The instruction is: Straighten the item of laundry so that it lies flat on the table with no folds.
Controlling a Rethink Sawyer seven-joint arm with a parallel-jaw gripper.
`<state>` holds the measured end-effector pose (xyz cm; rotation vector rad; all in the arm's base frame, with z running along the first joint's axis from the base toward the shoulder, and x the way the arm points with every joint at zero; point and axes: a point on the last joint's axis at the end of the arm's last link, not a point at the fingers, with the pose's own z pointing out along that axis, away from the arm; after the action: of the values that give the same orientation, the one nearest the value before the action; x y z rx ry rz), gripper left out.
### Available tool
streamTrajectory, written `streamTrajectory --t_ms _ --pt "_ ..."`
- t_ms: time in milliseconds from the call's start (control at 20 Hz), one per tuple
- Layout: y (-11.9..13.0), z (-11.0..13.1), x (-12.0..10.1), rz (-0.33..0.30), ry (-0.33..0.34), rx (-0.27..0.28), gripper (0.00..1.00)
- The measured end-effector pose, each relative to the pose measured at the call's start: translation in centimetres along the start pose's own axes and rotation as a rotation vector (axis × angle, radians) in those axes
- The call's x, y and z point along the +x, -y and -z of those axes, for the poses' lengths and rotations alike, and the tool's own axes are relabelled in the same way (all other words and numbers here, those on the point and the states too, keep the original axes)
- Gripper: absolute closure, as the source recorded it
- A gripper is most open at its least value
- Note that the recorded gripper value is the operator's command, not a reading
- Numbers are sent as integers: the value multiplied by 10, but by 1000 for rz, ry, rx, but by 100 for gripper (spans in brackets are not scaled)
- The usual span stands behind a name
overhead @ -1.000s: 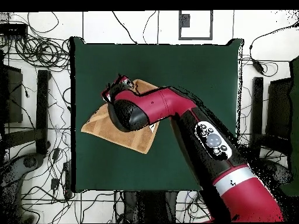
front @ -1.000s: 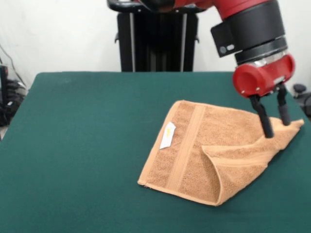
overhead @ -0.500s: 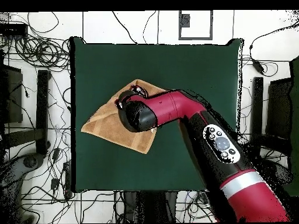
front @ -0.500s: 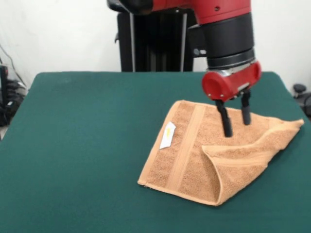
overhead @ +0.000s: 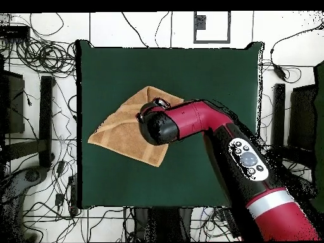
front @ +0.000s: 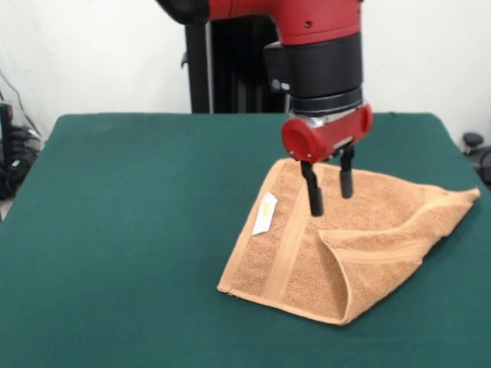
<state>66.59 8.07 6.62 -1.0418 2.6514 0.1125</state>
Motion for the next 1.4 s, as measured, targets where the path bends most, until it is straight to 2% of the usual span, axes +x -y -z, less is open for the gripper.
streamTrajectory --t_ms 350,550,1400 --pt "8 -8 16 23 -23 23 0" --pt "16 -20 25 27 -33 35 0" --pt "38 -51 30 21 -24 58 0"
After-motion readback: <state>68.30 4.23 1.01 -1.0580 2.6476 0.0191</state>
